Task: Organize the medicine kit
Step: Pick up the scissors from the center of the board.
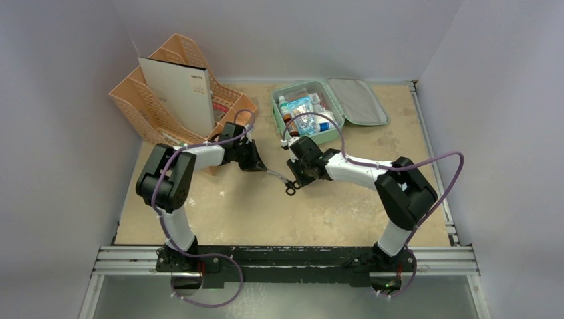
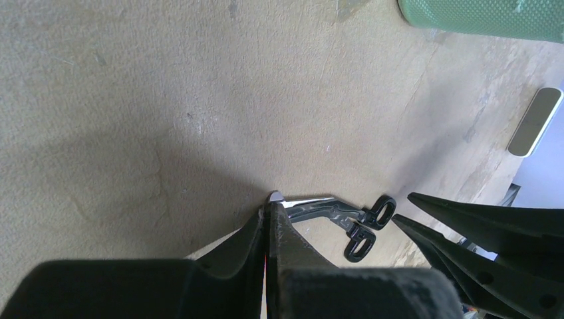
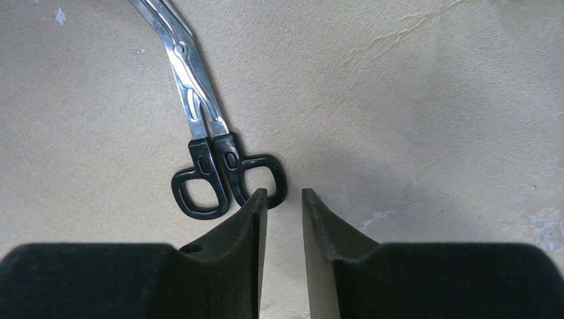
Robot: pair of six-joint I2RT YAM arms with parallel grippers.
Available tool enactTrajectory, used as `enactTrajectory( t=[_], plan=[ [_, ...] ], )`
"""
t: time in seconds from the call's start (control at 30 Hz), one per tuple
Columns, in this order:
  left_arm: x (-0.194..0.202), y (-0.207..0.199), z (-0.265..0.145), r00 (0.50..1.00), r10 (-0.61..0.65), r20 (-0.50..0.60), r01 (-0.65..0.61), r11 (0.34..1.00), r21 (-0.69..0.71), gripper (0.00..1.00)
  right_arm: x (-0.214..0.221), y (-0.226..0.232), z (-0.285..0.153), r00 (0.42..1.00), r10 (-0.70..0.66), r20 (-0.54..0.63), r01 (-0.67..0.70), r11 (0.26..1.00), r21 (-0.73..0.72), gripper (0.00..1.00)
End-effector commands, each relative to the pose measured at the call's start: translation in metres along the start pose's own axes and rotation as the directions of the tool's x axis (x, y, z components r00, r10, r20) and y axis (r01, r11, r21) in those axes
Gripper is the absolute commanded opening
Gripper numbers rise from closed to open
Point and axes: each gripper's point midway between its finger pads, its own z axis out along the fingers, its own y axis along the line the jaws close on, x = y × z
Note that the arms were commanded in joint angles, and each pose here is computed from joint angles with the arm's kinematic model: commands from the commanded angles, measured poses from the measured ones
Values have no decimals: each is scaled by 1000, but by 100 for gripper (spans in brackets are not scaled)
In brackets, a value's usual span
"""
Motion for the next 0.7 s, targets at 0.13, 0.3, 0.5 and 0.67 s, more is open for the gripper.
enactTrajectory(
  t=[0.13, 0.3, 0.5, 0.67],
  plan=[
    [5, 11, -2, 1000, 8, -9, -9, 999, -50, 0, -7, 1, -1, 1000, 21, 1, -21, 1000, 3, 28],
    [-24, -29, -33, 995, 50, 83, -52, 998, 22, 0, -17, 1, -20, 998, 36, 47, -36, 999, 3, 28],
    [-39, -51, -37, 987, 102, 125, -110, 992, 63, 3, -18, 0, -31, 996, 55, 76, -55, 998, 6, 33],
    [-35, -43, -21, 991, 98, 91, -103, 994, 48, 6, -17, -1, -36, 995, 57, 86, -58, 998, 8, 38]
  ],
)
